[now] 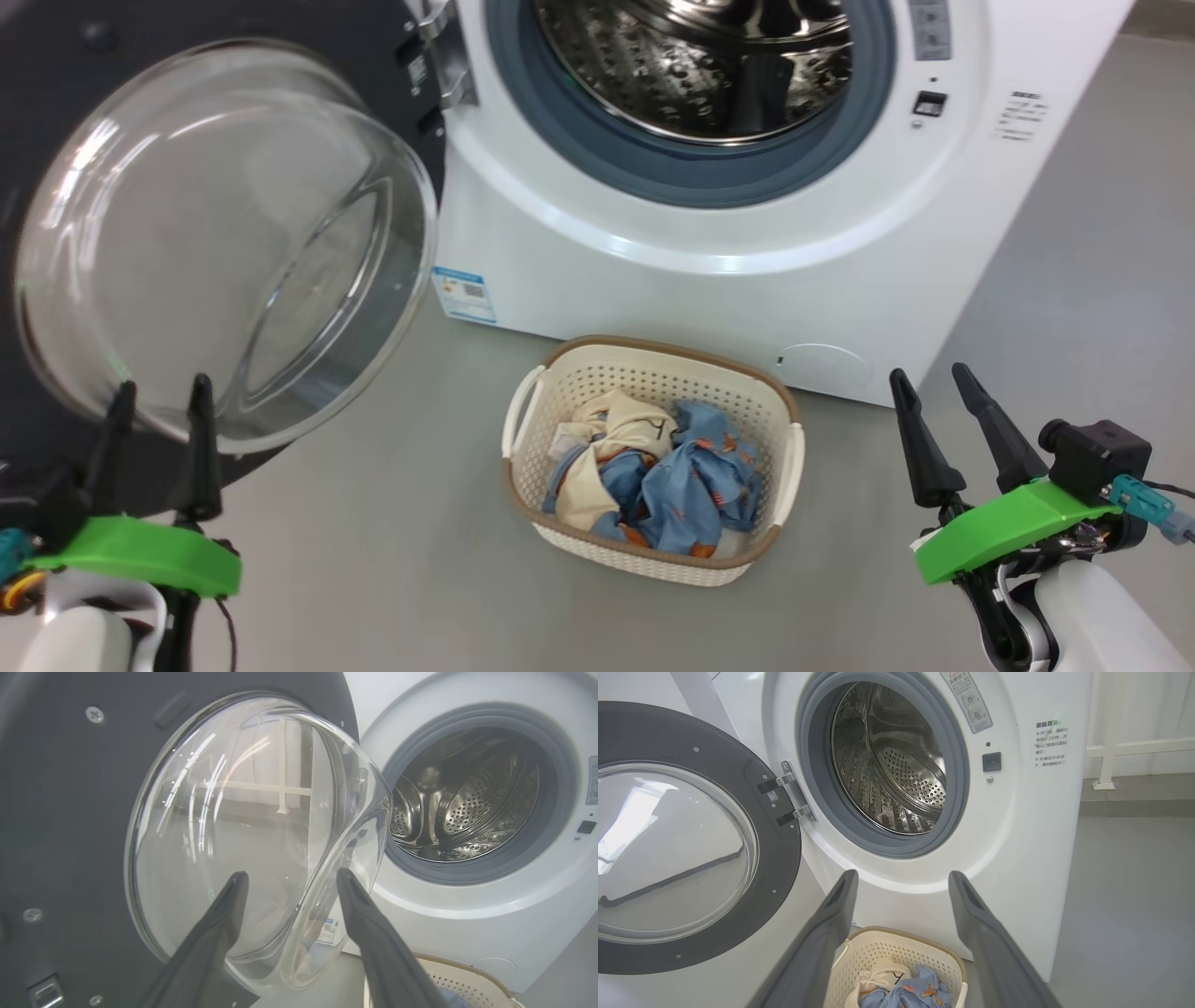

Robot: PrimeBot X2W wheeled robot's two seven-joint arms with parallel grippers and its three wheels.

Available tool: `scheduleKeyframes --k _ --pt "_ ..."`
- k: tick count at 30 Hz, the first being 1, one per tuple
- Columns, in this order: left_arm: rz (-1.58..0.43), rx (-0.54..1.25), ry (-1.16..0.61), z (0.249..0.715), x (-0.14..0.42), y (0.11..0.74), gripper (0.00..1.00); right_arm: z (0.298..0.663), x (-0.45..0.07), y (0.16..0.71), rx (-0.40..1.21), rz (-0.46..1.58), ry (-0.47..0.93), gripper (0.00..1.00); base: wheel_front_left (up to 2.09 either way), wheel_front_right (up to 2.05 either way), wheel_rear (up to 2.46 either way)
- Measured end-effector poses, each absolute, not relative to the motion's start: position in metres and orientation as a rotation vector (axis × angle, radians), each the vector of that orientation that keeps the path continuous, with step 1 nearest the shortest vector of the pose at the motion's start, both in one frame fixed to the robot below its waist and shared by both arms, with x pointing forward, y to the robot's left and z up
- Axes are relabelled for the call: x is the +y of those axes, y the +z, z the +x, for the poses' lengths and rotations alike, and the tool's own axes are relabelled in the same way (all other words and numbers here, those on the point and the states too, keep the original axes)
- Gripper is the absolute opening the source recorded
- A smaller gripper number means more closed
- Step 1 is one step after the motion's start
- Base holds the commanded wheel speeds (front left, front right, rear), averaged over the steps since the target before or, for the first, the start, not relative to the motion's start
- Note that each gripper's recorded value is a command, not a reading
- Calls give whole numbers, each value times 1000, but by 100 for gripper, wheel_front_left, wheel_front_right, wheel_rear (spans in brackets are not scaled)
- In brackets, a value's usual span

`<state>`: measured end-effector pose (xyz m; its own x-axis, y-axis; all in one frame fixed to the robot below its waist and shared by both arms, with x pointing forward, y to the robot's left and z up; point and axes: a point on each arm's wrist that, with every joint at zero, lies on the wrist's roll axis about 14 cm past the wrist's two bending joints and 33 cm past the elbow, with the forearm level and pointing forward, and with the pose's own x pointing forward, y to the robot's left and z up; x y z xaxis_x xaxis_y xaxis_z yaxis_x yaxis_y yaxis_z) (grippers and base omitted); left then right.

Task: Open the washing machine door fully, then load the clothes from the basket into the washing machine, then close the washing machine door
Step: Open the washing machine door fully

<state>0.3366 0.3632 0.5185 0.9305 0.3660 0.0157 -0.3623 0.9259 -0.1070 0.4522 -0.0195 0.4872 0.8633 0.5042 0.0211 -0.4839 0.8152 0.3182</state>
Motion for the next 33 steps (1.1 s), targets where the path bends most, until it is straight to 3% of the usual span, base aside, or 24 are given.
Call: scheduleKeyframes --k 33 --pt "-238 -36 -22 405 192 507 100 403 -161 514 -47 252 203 100 0 0 0"
